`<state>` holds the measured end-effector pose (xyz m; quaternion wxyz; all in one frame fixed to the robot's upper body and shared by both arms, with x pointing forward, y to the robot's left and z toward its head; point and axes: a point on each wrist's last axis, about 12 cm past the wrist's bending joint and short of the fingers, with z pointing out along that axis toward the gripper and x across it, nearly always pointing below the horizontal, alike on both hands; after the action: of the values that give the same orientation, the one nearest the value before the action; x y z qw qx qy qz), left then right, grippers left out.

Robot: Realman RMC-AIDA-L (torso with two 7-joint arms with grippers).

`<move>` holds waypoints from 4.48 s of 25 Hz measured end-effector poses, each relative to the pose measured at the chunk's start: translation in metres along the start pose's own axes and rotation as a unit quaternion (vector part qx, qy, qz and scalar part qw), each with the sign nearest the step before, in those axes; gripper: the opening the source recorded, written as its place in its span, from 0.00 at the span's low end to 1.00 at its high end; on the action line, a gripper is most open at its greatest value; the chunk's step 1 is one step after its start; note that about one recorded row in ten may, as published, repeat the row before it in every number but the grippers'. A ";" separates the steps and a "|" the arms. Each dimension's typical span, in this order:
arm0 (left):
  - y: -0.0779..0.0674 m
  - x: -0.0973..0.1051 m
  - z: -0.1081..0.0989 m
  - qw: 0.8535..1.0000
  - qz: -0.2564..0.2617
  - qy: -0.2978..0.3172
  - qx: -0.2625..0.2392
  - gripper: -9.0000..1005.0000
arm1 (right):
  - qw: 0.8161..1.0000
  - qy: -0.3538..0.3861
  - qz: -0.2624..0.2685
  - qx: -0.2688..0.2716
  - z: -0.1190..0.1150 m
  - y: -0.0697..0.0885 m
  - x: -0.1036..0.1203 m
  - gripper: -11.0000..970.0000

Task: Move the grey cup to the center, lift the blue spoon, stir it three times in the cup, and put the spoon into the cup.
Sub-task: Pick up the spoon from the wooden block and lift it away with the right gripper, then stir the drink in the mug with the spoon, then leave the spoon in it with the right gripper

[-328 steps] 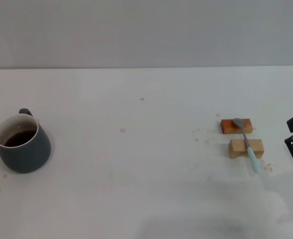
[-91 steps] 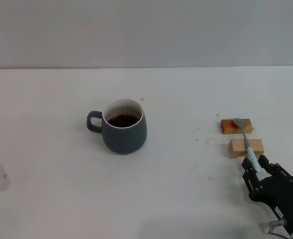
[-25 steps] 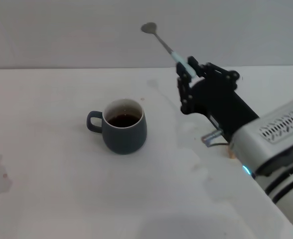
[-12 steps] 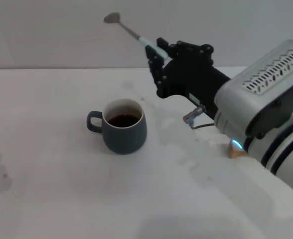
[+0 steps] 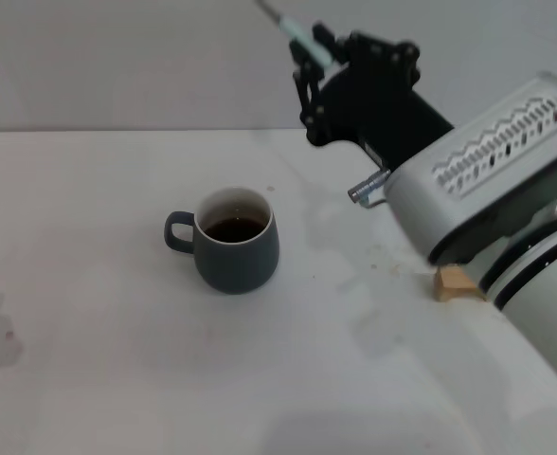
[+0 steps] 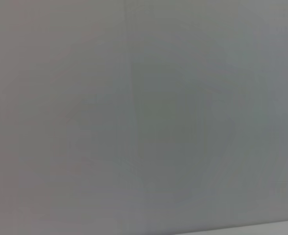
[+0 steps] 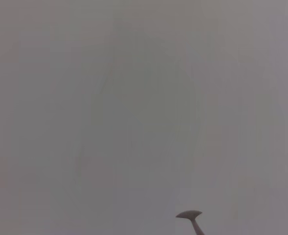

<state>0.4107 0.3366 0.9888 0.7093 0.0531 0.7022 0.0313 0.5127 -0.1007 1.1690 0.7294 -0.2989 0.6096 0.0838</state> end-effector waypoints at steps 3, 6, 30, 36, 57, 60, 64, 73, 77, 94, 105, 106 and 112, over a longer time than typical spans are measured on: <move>0.000 0.000 0.000 1.000 0.000 0.000 0.000 0.01 | 0.998 -0.049 -0.039 0.017 0.001 0.012 -0.002 0.17; 0.000 0.000 0.000 1.000 0.000 0.000 0.000 0.01 | 0.990 -0.124 -0.058 0.021 0.000 0.029 -0.003 0.17; 0.000 0.001 -0.001 1.000 0.001 0.002 0.001 0.01 | 0.989 -0.085 0.003 -0.119 0.020 0.021 -0.053 0.17; 0.000 0.000 -0.002 1.000 0.001 -0.001 0.001 0.01 | 0.988 0.050 0.028 -0.141 0.027 0.000 -0.082 0.17; 0.003 -0.003 -0.003 1.000 0.002 -0.013 -0.004 0.01 | 0.923 0.335 0.055 -0.180 0.010 -0.037 -0.094 0.17; 0.003 -0.003 -0.003 1.000 0.002 -0.013 -0.005 0.01 | 0.919 0.349 0.054 -0.177 0.008 -0.038 -0.092 0.17; 0.003 -0.003 -0.003 1.000 0.002 -0.013 -0.005 0.01 | 0.914 0.365 0.056 -0.167 0.006 -0.041 -0.083 0.17; 0.003 -0.003 -0.003 1.000 0.002 -0.012 -0.006 0.01 | 0.909 0.377 0.061 -0.167 0.010 -0.036 -0.063 0.18; 0.004 -0.002 -0.003 1.000 0.002 -0.011 -0.007 0.01 | 0.903 0.387 0.055 -0.181 0.017 -0.026 -0.050 0.18; 0.004 -0.002 -0.003 1.000 0.002 -0.010 -0.007 0.01 | 0.903 0.379 0.047 -0.195 0.036 -0.010 -0.030 0.18; 0.005 -0.002 -0.004 1.000 0.005 -0.010 -0.007 0.01 | 0.898 0.385 0.037 -0.207 0.043 0.002 -0.017 0.18; 0.005 -0.002 -0.004 1.000 0.005 -0.010 -0.007 0.01 | 0.898 0.386 0.036 -0.208 0.044 0.003 -0.014 0.18; 0.005 -0.002 -0.005 1.000 0.005 -0.010 -0.007 0.01 | 0.895 0.388 0.043 -0.216 0.049 0.006 -0.007 0.17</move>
<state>0.4059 0.3415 0.9914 0.7167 0.0526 0.6943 0.0392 0.5490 -0.0676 1.1769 0.3478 -0.4314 0.8234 0.1224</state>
